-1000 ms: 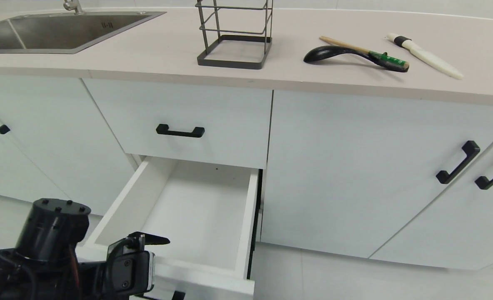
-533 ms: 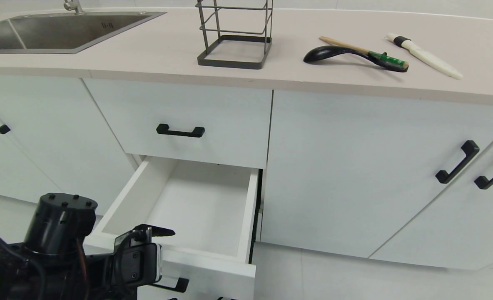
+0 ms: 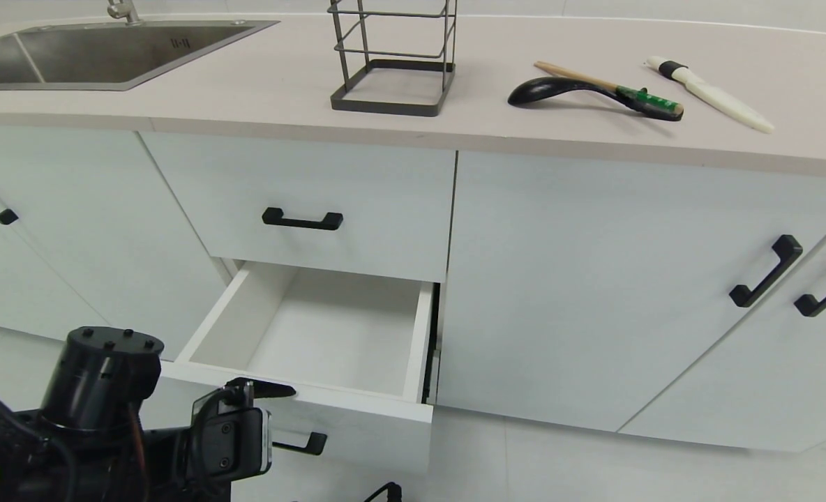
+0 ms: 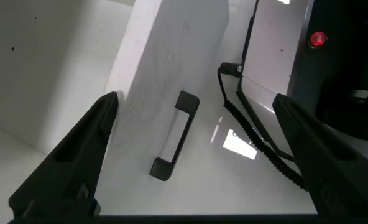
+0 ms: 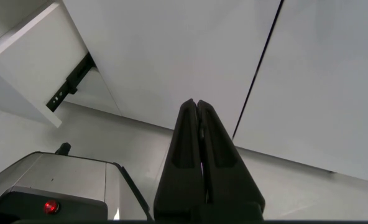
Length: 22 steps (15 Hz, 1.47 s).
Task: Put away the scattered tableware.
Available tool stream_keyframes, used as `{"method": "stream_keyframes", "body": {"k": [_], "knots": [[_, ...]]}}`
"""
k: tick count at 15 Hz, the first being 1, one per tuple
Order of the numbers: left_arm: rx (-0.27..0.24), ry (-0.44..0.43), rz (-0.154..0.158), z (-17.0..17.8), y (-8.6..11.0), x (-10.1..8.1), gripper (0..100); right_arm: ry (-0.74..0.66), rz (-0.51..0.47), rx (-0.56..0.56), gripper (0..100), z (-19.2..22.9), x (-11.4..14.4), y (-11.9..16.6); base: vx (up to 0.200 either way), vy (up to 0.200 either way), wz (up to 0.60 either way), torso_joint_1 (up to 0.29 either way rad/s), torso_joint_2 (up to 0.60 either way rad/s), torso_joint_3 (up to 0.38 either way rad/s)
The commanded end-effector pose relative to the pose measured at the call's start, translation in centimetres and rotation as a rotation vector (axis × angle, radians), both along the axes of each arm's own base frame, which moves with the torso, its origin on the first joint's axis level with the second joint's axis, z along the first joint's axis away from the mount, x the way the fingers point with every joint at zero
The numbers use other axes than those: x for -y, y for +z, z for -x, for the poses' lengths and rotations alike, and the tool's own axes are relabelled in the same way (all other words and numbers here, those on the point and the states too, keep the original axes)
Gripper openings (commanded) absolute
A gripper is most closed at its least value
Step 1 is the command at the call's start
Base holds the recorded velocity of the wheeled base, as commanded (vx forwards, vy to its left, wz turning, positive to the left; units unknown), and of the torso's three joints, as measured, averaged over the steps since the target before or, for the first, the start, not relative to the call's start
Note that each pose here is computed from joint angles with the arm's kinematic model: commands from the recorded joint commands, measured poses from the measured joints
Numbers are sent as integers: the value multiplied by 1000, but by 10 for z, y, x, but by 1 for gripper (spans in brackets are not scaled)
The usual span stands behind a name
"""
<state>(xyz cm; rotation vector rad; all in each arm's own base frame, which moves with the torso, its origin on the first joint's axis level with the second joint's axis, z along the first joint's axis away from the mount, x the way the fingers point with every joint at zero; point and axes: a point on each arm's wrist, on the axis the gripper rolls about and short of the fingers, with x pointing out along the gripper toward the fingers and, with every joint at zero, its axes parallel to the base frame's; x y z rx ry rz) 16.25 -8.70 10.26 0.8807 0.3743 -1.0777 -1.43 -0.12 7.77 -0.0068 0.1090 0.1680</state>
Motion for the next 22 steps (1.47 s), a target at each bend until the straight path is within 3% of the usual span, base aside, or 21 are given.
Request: {"method": "stream_keyframes", "body": {"k": [1, 4, 5, 15, 19, 22], "knots": [[-4, -2, -2, -3, 0, 2, 100, 1, 0, -1, 0, 0, 0, 0, 0, 0, 0, 0, 0, 0], [67, 2, 35, -18, 17, 9, 100, 1, 0, -1, 0, 0, 0, 0, 0, 0, 0, 0, 0, 0], [67, 1, 36, -22, 18, 12, 100, 1, 0, -1, 0, 0, 0, 0, 0, 0, 0, 0, 0, 0], [-57, 21, -22, -26, -11, 8, 100, 1, 0, -1, 0, 0, 0, 0, 0, 0, 0, 0, 0, 0], [-40, 11, -8, 1, -6, -2, 100, 1, 0, -1, 0, 0, 0, 0, 0, 0, 0, 0, 0, 0], [-40, 12, -7, 0, -6, -2, 100, 1, 0, -1, 0, 0, 0, 0, 0, 0, 0, 0, 0, 0]]}}
